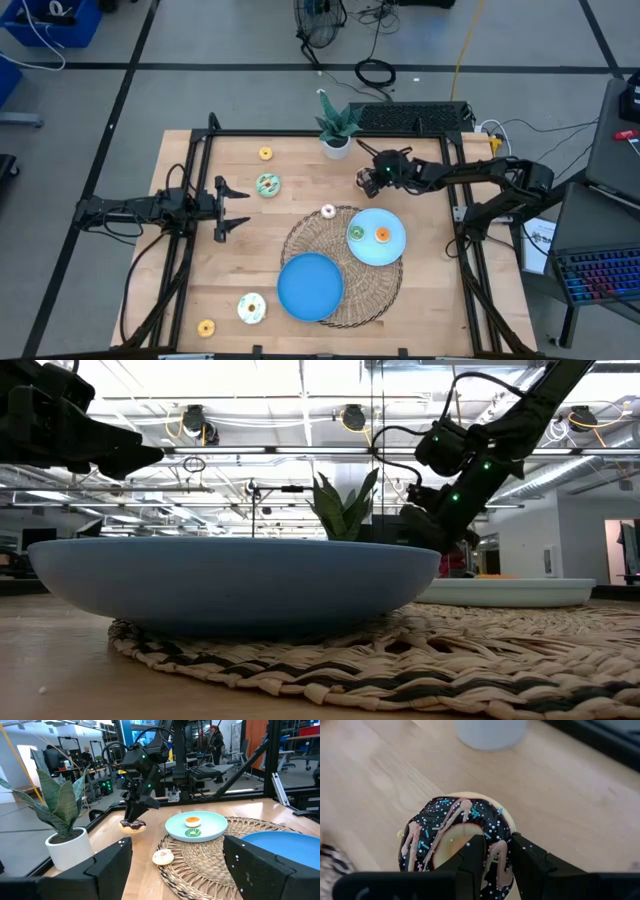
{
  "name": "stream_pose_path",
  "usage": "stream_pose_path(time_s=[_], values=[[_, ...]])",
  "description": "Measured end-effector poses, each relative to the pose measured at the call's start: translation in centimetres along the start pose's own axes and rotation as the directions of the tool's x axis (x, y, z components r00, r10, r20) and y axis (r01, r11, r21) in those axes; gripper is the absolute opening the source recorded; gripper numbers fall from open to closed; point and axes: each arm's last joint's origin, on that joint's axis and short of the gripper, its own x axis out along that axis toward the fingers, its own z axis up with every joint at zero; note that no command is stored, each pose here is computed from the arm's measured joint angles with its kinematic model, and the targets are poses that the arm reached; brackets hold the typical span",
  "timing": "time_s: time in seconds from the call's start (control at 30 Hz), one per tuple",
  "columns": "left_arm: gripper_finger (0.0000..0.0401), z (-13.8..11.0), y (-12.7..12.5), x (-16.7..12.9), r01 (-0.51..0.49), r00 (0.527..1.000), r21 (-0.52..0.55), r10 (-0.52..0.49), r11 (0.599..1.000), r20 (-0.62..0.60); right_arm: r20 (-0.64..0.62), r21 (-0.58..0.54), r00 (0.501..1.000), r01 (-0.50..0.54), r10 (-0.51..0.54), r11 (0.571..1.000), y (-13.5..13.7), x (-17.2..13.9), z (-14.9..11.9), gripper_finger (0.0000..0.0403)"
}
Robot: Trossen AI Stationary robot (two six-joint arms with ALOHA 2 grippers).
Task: Pick & Place donuts
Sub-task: Put the large black donut on the blue plate
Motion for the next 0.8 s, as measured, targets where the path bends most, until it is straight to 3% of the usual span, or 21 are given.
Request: stream_pose_path(time_s=[0.4, 0.8], values=[[0.0306, 0.0, 0.0, 0.0, 0.000, 1.000, 0.000, 0.000, 1.000, 0.000, 0.133, -0.179, 0.984, -0.093, 0.118, 0.980, 2.8, -0.7, 0.6, 0.0078], [0.0306, 0.0, 0.0, 0.0, 0.000, 1.000, 0.000, 0.000, 1.000, 0.000, 0.200, -0.276, 0.955, -0.158, 0.218, 0.948, 5.3, -1.6, 0.5, 0.0079]])
